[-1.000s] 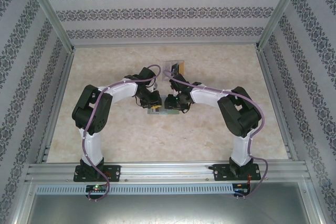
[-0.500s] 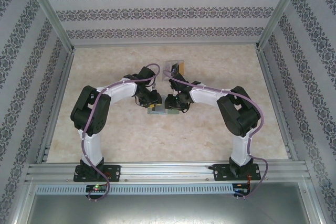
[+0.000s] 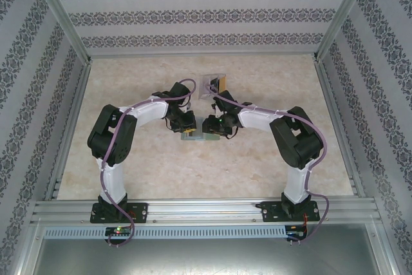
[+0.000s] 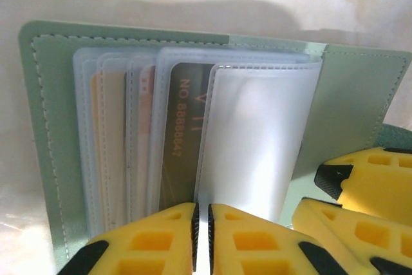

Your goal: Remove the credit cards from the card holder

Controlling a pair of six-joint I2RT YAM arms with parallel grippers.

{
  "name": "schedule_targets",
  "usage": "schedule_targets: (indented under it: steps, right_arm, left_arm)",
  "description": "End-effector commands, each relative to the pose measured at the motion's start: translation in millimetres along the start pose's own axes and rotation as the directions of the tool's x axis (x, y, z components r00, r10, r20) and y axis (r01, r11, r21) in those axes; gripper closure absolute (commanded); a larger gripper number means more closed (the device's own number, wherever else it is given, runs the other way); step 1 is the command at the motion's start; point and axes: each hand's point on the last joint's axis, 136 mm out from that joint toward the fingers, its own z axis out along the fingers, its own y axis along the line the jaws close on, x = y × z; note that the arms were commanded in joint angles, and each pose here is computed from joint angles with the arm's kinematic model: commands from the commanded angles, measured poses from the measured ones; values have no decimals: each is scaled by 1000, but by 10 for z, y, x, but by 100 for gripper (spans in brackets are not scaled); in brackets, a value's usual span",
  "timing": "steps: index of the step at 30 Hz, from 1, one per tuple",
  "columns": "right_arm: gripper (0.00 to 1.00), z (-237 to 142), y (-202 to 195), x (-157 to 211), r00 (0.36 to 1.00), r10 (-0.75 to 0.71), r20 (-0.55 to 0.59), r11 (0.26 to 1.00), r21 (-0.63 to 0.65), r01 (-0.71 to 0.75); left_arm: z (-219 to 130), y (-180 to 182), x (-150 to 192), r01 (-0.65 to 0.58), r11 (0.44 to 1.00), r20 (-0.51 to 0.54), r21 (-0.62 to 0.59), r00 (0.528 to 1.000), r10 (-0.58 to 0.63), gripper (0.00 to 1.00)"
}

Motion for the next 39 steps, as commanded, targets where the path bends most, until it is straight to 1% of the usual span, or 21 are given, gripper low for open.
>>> schedule_targets:
  steps: [1, 2, 4, 7, 11, 16, 18, 20, 24, 25, 27, 29, 33, 36, 39]
  right_arm:
    - [50, 187, -164, 68, 1000, 13, -22, 1000, -10, -13]
    - [47, 195, -149, 77, 1000, 6, -24, 1000, -10, -6]
    - [44, 228, -161, 113, 999, -8, -32, 1000, 17, 9]
    - [42, 302, -202, 180, 998, -23, -53, 996, 80, 27]
    - [45, 364, -343, 238, 998, -22, -63, 980, 195, 34]
    - [50, 406, -513, 293, 996, -17, -84, 958, 284, 40]
    - [53, 429, -567, 309, 996, -13, -93, 952, 304, 41]
    - [55, 463, -591, 321, 994, -11, -105, 949, 311, 43]
    - [56, 500, -618, 344, 993, -8, -115, 947, 318, 45]
    - [56, 501, -619, 347, 993, -7, -116, 947, 318, 44]
    - [56, 502, -609, 349, 993, -9, -115, 949, 313, 44]
    - [57, 501, -588, 343, 994, -10, -112, 952, 302, 43]
    - [57, 493, -551, 332, 994, -7, -108, 959, 281, 38]
    - [57, 480, -551, 331, 994, -2, -107, 961, 276, 32]
    - [61, 477, -549, 332, 994, 7, -113, 963, 267, 23]
  left_arm:
    - [93, 101, 74, 14, 1000, -48, -19, 999, -15, 87]
    - [97, 104, 75, 9, 1000, -52, -19, 999, -10, 87]
    - [96, 96, 78, 2, 1000, -56, -16, 998, -3, 89]
    - [99, 74, 82, -3, 1000, -61, -5, 998, 2, 89]
    - [71, 52, 76, -9, 1000, -56, 1, 998, 9, 91]
    - [-41, -124, 22, 3, 998, -25, 66, 1000, -2, 91]
    - [-141, -205, -23, 6, 996, 5, 92, 1000, -7, 88]
    - [-202, -197, -44, 11, 997, 24, 74, 1000, -13, 84]
    - [-213, 10, -19, 42, 999, 34, -29, 999, -41, 75]
    - [-199, 36, -6, 46, 998, 31, -36, 999, -45, 73]
    - [-155, 31, 11, 48, 999, 18, -23, 999, -48, 69]
    - [-113, -38, 20, 46, 999, 0, 20, 999, -46, 66]
    - [-61, -130, -8, 41, 997, -11, 68, 999, -40, 64]
    - [-30, -148, -27, 36, 997, -18, 74, 999, -35, 64]
    - [11, -135, -51, 33, 998, -37, 54, 999, -31, 66]
